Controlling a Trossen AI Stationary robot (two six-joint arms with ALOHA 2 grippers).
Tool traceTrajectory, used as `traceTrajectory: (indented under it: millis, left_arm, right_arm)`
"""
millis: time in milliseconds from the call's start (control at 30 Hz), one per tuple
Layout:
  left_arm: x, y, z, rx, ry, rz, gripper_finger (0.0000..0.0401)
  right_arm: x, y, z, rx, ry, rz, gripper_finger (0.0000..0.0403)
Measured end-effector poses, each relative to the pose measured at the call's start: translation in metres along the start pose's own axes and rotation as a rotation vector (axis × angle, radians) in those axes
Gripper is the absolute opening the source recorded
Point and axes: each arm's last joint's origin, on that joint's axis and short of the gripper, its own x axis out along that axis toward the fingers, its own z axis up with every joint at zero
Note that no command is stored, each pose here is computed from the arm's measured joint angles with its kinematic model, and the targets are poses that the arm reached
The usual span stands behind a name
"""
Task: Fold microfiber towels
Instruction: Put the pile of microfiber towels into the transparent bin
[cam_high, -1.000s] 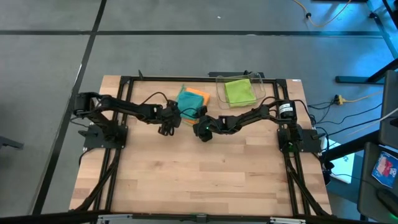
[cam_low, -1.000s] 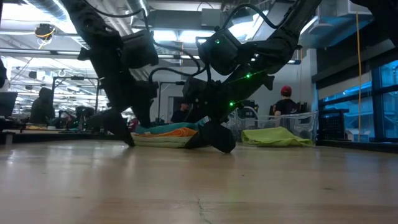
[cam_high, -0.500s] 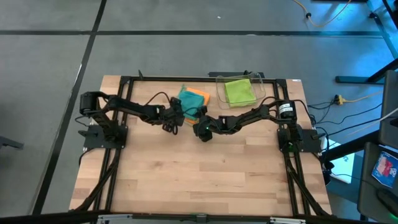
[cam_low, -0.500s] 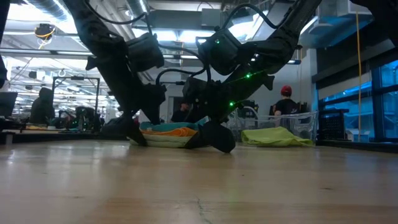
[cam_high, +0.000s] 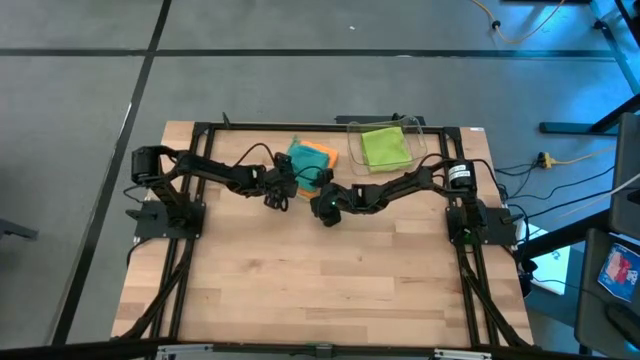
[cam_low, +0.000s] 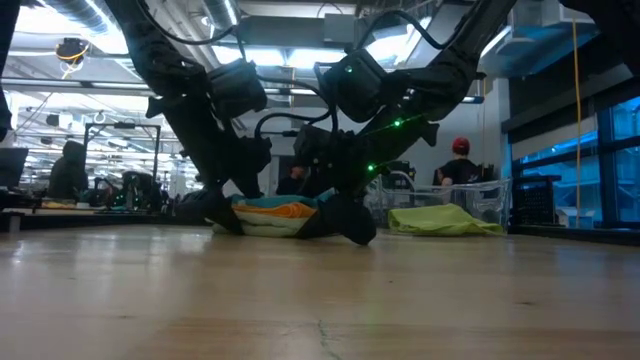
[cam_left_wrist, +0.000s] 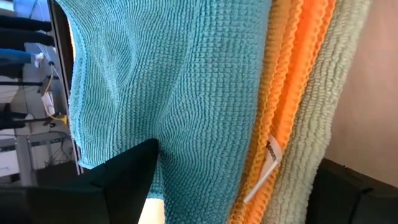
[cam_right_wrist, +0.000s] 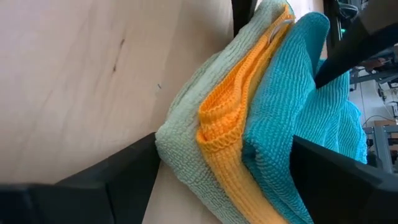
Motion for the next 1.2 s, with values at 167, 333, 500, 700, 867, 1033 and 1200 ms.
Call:
traceTrajectory:
  millis: [167,333,500,700,867,1033,1200]
  left_arm:
    - [0.0003,-0.0005,-0.0002,-0.015,-0.005,-0.008,0.0308]
    - [0.0010,-0.0014,-0.0003,-0.050,-0.012,-0.015,0.0267]
    - [0.0015,-0.0022,-0.0003,-0.099,-0.016,-0.021,0.0224]
    - [0.0020,-0.0018,0.0009,-0.149,-0.030,-0.018,0.0183]
    - [0.0021,-0.0021,0.0011,-0.155,-0.032,-0.019,0.0135]
    - [0.0021,-0.0019,0.0013,-0.203,-0.032,-0.018,0.0058]
    - [0.0016,-0.0004,0.0028,-0.250,-0.032,-0.012,0.0013]
  right_arm:
    - [0.0029,-0.0054,-0.0039,0.025,0.005,-0.009,0.0331]
    - [0.0042,-0.0075,-0.0063,0.080,0.015,-0.016,0.0303]
    - [0.0046,-0.0079,-0.0066,0.095,0.014,-0.027,0.0265]
    - [0.0050,-0.0096,-0.0049,0.105,-0.007,-0.052,0.0223]
    - [0.0050,-0.0101,-0.0044,0.114,-0.011,-0.059,0.0174]
    - [0.0052,-0.0105,-0.0048,0.142,-0.008,-0.062,0.0101]
    - [0.0049,-0.0109,-0.0042,0.156,0.000,-0.078,0.0036]
